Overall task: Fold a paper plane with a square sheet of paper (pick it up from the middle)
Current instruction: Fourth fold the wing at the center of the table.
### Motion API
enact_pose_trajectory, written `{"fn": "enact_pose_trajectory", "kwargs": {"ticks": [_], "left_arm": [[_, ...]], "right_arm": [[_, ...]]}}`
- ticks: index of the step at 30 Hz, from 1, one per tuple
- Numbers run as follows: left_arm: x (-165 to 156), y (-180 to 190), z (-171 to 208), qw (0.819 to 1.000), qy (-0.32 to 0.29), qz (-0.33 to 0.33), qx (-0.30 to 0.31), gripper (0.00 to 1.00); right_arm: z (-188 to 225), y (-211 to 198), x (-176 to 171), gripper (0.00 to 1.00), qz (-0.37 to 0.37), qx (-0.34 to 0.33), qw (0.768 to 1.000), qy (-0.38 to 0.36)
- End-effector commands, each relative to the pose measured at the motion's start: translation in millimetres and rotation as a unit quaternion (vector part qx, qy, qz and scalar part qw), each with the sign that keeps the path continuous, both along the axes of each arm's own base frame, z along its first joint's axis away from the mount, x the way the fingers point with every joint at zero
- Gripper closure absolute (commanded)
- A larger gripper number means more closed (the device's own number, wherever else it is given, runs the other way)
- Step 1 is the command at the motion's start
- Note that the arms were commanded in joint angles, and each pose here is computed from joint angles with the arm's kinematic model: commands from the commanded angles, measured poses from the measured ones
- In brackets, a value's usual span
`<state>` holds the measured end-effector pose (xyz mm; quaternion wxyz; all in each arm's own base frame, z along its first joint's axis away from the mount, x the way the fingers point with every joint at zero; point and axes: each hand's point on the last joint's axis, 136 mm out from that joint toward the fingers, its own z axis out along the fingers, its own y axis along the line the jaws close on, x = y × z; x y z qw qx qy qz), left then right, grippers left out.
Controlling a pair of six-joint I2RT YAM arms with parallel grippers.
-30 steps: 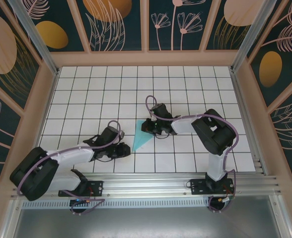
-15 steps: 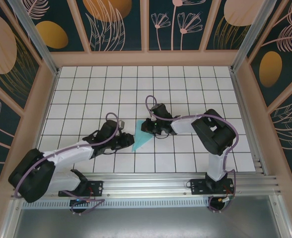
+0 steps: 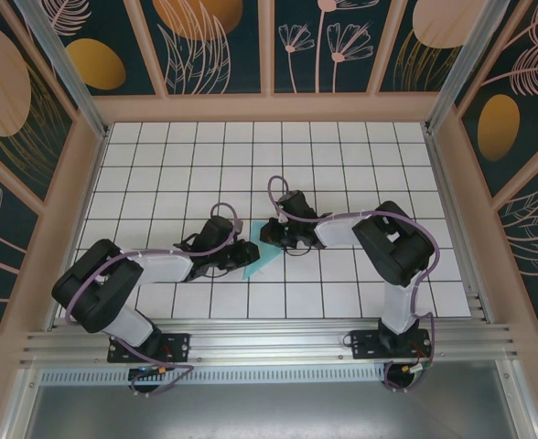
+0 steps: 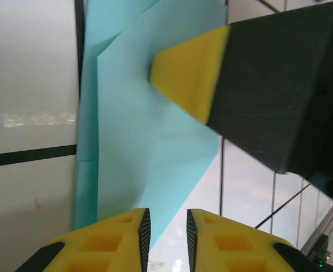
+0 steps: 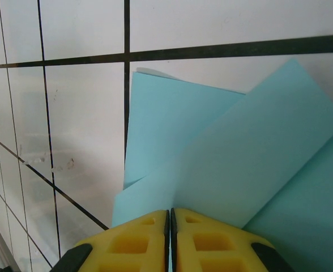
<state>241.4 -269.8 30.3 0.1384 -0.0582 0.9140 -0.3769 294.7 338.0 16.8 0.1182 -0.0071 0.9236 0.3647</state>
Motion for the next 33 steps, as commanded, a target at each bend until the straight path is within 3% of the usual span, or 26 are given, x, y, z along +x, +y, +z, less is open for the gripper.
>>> {"fn": "enact_pose_trajectory", "kwargs": {"ticks": [1,7,15,23,28,33], "left_arm": [[-13.1,11.5,-25.2,0.999,0.023,-0.004,0.030,0.76],[-34.6,41.3,-59.6,0.994,0.053,-0.002,0.099,0.79],[-35.8,47.2,-63.2,0.992,0.051,-0.004,0.118,0.82],[-30.2,45.6,-60.5,0.991,0.044,-0.004,0.123,0.82],[-36.8,53.4,-67.5,0.989,0.051,-0.007,0.139,0.83],[-44.2,63.4,-75.5,0.987,0.057,-0.004,0.153,0.85]], "right_arm": [[-54.0,-27.2,-27.8,0.86,-0.004,-0.092,0.994,0.060],[-17.2,-5.4,-9.7,0.86,0.006,-0.055,0.998,0.030],[33.1,25.5,-4.3,0.90,0.032,0.018,0.999,-0.005],[3.3,25.8,-15.6,0.93,0.024,-0.018,0.999,0.011],[-16.5,4.6,1.7,0.92,0.008,-0.066,0.998,0.002],[-15.3,-13.3,24.3,0.90,-0.012,-0.060,0.998,-0.008]]}}
